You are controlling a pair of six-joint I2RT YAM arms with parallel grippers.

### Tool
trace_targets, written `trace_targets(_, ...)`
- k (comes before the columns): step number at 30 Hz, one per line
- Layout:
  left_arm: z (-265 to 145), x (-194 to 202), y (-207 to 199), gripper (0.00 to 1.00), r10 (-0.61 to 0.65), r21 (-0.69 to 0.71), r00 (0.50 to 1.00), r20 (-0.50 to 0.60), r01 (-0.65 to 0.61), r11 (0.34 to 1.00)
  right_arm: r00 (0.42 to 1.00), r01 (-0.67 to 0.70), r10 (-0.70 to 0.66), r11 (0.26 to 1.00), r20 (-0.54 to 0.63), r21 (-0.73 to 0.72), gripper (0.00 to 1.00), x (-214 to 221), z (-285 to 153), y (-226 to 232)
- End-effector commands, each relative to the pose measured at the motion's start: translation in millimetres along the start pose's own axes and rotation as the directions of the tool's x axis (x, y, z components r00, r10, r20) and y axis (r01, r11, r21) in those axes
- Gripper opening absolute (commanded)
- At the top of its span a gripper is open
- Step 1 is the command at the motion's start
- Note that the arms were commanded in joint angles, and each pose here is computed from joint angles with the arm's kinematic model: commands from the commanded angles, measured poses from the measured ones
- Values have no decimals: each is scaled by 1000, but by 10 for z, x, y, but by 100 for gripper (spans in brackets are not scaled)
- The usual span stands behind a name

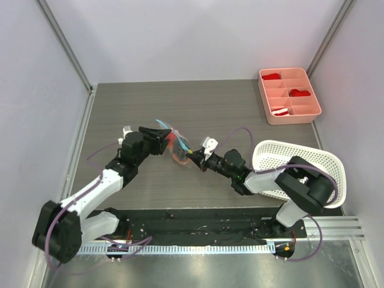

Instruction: Open the zip-top bag and remove the fake food

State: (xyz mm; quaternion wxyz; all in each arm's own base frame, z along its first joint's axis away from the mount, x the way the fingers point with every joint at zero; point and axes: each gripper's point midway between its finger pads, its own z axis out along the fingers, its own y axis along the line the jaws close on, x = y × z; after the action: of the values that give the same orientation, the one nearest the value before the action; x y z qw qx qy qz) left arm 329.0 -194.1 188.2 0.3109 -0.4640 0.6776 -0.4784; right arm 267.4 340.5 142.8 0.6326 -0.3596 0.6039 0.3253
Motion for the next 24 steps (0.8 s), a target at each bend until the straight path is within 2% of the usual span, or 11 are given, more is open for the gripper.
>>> trace_targets(1,-413,-141,-101,62,393,-62,919,32,-390,919,995,90,-87,994,50,-67,1,-469,24,-115)
trace_targets(4,-655,-245,-251,63,584,-81,811,50,-579,811,995,92,-98,978,-25,-190,1,-431,-15,-108)
trace_targets(5,-709,-190,-351,61,620,-40,784,32,-619,784,989,64,-93,971,-117,-229,1,-260,-70,-94)
trace_targets(7,-729,-75,-455,54,668,43,744,4,-668,743,986,57,-105,941,-127,-334,1,-352,-76,-80)
trace_targets(11,-630,362,-603,43,788,238,589,-181,-751,616,964,46,-160,885,-211,-463,1,-165,-134,-73)
trace_targets(15,-559,686,-635,38,811,352,457,-364,-739,574,944,43,-195,872,-267,-488,1,-187,-29,-275)
trace_targets(17,-507,705,-735,37,793,335,489,-364,-725,601,938,-4,-164,874,-305,-485,1,-132,-62,-343)
trace_targets(19,-395,690,-700,36,687,225,601,-408,-663,714,933,5,-165,895,-321,-447,1,-118,-57,-399)
trace_targets(21,-362,690,-644,53,552,86,707,-443,-579,811,936,79,-189,935,-296,-346,1,-136,-27,-544)
trace_targets(23,-339,659,-567,60,488,12,765,-421,-533,846,947,168,-232,947,-221,-275,1,-300,8,-626)
trace_targets(24,-355,692,-515,69,452,-29,793,-409,-506,862,941,182,-236,957,-243,-224,1,-191,-41,-680)
